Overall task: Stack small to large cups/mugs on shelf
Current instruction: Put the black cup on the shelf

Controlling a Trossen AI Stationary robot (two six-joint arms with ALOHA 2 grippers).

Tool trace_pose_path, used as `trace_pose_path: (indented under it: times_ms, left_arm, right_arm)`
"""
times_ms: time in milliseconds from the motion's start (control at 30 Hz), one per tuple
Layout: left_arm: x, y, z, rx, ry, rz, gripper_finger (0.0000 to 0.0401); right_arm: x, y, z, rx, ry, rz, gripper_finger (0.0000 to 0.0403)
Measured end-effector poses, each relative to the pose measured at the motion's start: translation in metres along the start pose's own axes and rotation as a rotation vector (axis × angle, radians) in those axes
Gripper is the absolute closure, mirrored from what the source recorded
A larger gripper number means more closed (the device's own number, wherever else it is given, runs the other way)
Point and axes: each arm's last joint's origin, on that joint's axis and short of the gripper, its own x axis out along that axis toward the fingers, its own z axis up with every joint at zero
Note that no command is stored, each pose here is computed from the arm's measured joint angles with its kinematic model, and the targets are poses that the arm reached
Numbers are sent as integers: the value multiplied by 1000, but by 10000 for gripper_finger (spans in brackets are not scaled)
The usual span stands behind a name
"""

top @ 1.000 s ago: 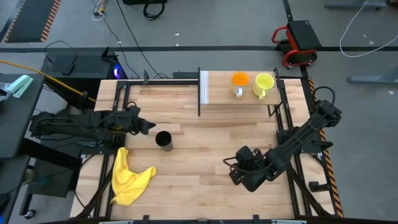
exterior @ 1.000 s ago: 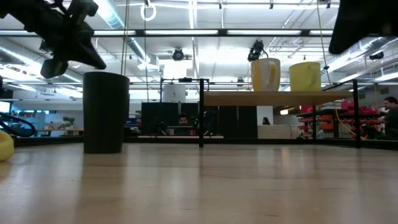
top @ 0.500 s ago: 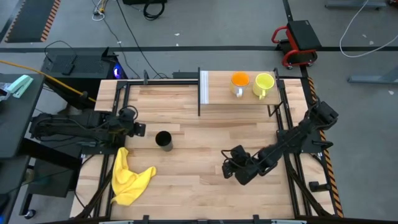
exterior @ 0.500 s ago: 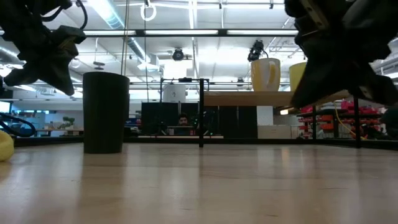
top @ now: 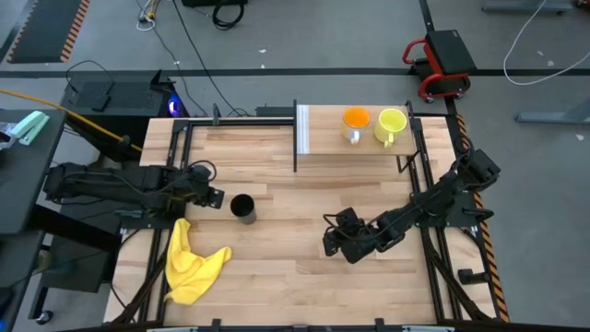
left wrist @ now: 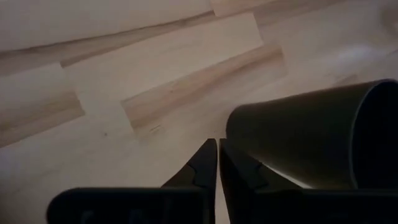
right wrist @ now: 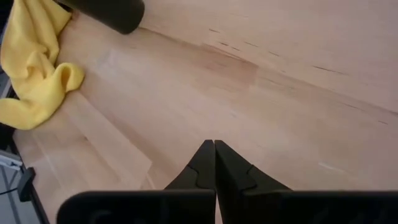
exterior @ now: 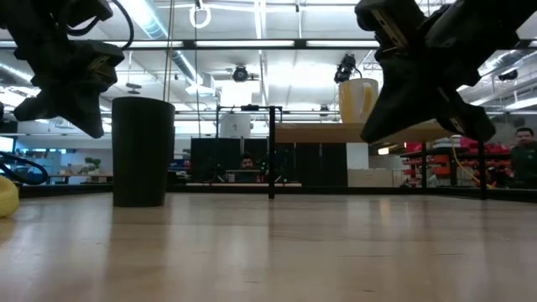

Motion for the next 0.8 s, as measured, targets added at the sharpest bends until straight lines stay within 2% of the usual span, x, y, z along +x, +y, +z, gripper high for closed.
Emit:
trace_pose_path:
  times_ms: [67,233,367,467,667,800]
  left_arm:
    - [2,-2,0,-2,1,-4,386]
    - [10,-17,3,21,35,-107,393]
    - [13,-15,1,56,53,-64,380]
    - [13,-13,0,121,62,-46,374]
    - [12,-19,-6,311,75,-101,387]
    - [13,-17,-14,365,51,-106,394]
  right_arm:
    - [0,1,1,-3,-1,7,401]
    - [1,1,2,-23,-1,4,400]
    - [1,1,2,-57,-2,2,401]
    - [1,1,1,-65,-1,3,401]
    - [2,-3,1,-121,-5,-9,401]
    - [3,-12,-2,-122,-2,-27,401]
